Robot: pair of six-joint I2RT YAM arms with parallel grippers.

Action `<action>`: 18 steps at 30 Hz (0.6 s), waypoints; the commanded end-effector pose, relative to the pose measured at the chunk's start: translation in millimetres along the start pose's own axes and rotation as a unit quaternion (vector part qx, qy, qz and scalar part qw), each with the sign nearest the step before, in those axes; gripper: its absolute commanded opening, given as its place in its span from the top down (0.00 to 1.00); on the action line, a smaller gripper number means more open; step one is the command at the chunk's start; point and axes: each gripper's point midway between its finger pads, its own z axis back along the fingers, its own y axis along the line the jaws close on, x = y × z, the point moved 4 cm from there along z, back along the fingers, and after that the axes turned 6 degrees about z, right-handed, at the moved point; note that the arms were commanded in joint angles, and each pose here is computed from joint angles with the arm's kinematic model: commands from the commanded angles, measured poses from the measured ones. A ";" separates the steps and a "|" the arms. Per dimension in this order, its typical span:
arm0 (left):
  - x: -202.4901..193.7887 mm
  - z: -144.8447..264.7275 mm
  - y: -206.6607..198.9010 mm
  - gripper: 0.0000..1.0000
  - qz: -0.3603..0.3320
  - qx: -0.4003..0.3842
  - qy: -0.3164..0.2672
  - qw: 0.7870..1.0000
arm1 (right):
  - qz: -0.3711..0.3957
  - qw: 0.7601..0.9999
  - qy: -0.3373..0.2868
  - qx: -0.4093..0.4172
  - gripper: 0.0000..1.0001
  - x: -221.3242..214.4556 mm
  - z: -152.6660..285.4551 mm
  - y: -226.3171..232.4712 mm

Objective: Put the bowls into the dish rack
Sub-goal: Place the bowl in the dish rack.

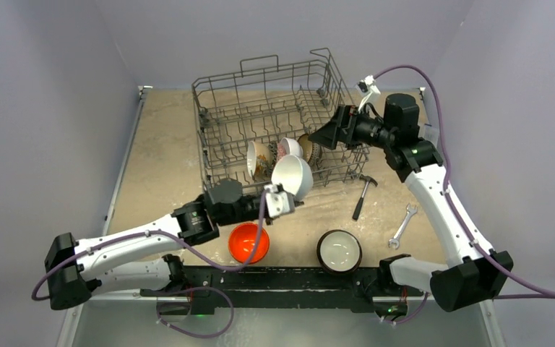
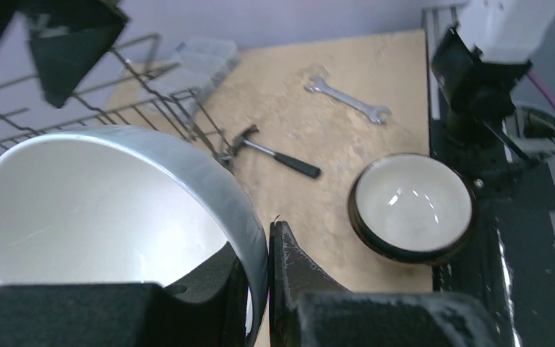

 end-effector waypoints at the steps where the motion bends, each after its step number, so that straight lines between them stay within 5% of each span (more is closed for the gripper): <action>1: 56.4 19.3 36.6 1.00 0.016 0.013 -0.144 0.989 | 0.028 0.998 -0.050 0.006 0.01 31.9 11.8 18.5; 13: 21.2 66.6 130.2 1.00 0.101 0.096 -0.191 0.972 | 0.000 0.997 -0.026 0.066 0.01 12.8 -30.3 40.2; 18: 5.0 94.9 159.6 1.00 0.080 0.162 -0.213 0.960 | 0.000 0.996 -0.008 0.091 0.01 7.3 -64.1 63.5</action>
